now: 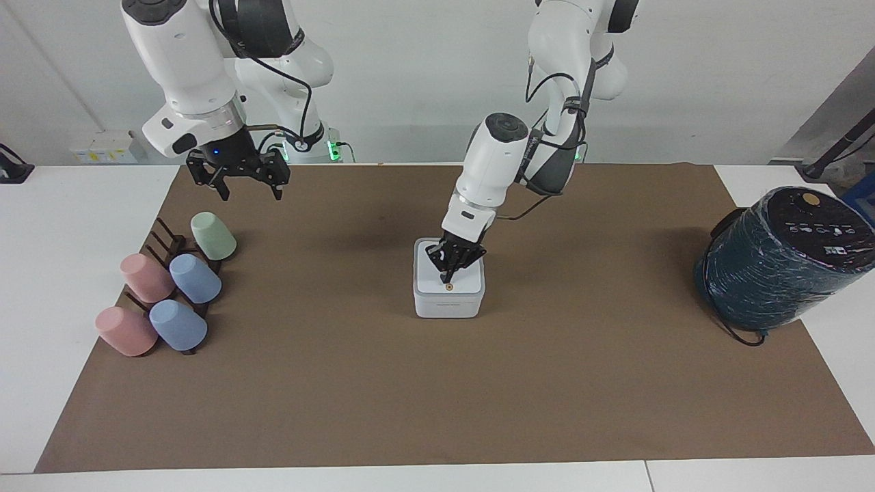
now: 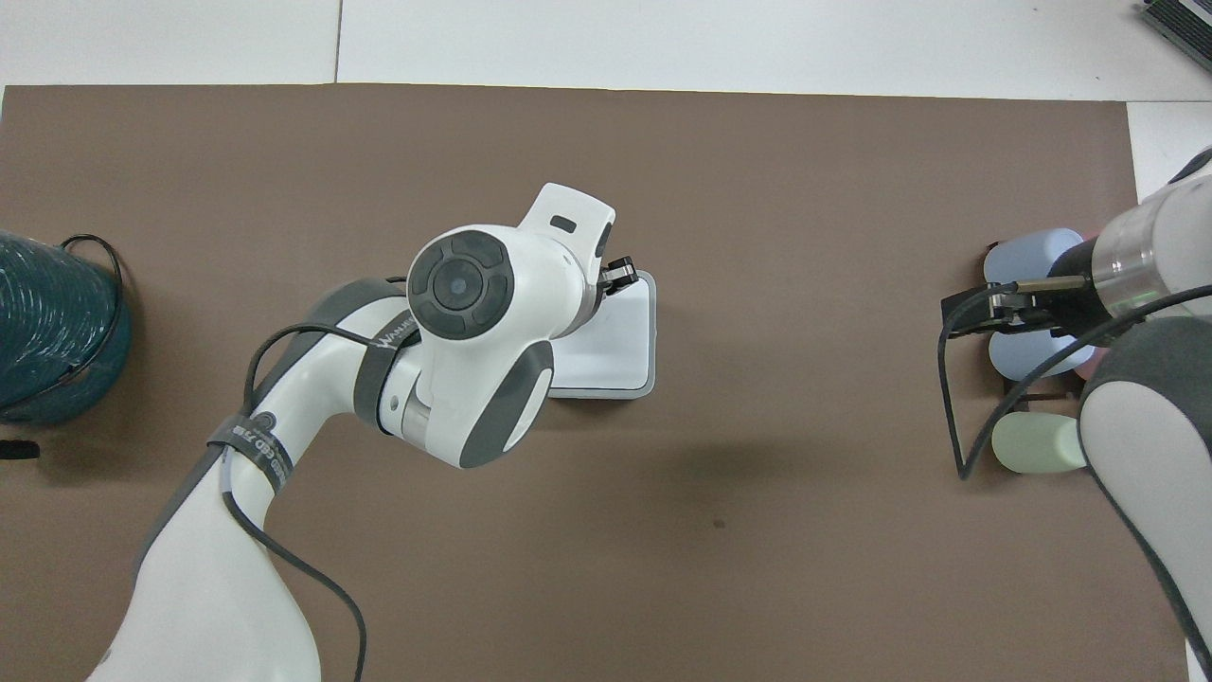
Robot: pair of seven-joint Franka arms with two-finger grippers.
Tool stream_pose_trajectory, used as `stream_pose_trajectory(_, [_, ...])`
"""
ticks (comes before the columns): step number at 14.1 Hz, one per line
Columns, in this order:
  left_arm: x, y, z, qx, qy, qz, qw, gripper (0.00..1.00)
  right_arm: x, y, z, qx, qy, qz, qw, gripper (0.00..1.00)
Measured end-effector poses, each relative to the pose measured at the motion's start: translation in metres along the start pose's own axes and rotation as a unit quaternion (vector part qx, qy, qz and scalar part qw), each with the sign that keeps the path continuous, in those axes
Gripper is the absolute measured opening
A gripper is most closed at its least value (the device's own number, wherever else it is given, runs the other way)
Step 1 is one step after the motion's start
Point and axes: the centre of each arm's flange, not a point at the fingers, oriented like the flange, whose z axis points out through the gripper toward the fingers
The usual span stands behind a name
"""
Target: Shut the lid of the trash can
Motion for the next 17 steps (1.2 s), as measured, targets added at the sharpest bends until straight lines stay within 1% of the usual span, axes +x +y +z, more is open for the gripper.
stream_pose_trajectory(2, [0.031, -0.016, -0.028, 0.028, -0.016, 0.007, 0.999, 0.01, 0.000, 0.000, 0.000, 0.000, 0.000, 0.000, 1.000, 1.00])
stream_pose_trajectory(4, [0.062, -0.039, -0.054, 0.047, -0.032, 0.026, 0.998, 0.01, 0.000, 0.000, 0.000, 0.000, 0.000, 0.000, 1.000, 1.00])
stream_pose_trajectory(7, [0.107, -0.094, -0.083, 0.071, -0.062, 0.081, 0.992, 0.01, 0.000, 0.000, 0.000, 0.000, 0.000, 0.000, 1.000, 1.00])
stream_pose_trajectory(10, [0.146, -0.163, -0.107, 0.078, -0.091, 0.152, 0.981, 0.01, 0.000, 0.000, 0.000, 0.000, 0.000, 0.000, 1.000, 1.00])
stream_pose_trajectory(13, [0.167, -0.222, -0.137, 0.078, -0.117, 0.232, 0.963, 0.01, 0.000, 0.000, 0.000, 0.000, 0.000, 0.000, 1.000, 1.00])
stream_pose_trajectory(15, [0.178, -0.259, -0.157, 0.078, -0.121, 0.269, 0.952, 0.01, 0.000, 0.000, 0.000, 0.000, 0.000, 0.000, 1.000, 1.00])
stream_pose_trajectory(17, [0.184, -0.286, -0.177, 0.076, -0.121, 0.277, 0.950, 0.01, 0.000, 0.000, 0.000, 0.000, 0.000, 0.000, 1.000, 1.00])
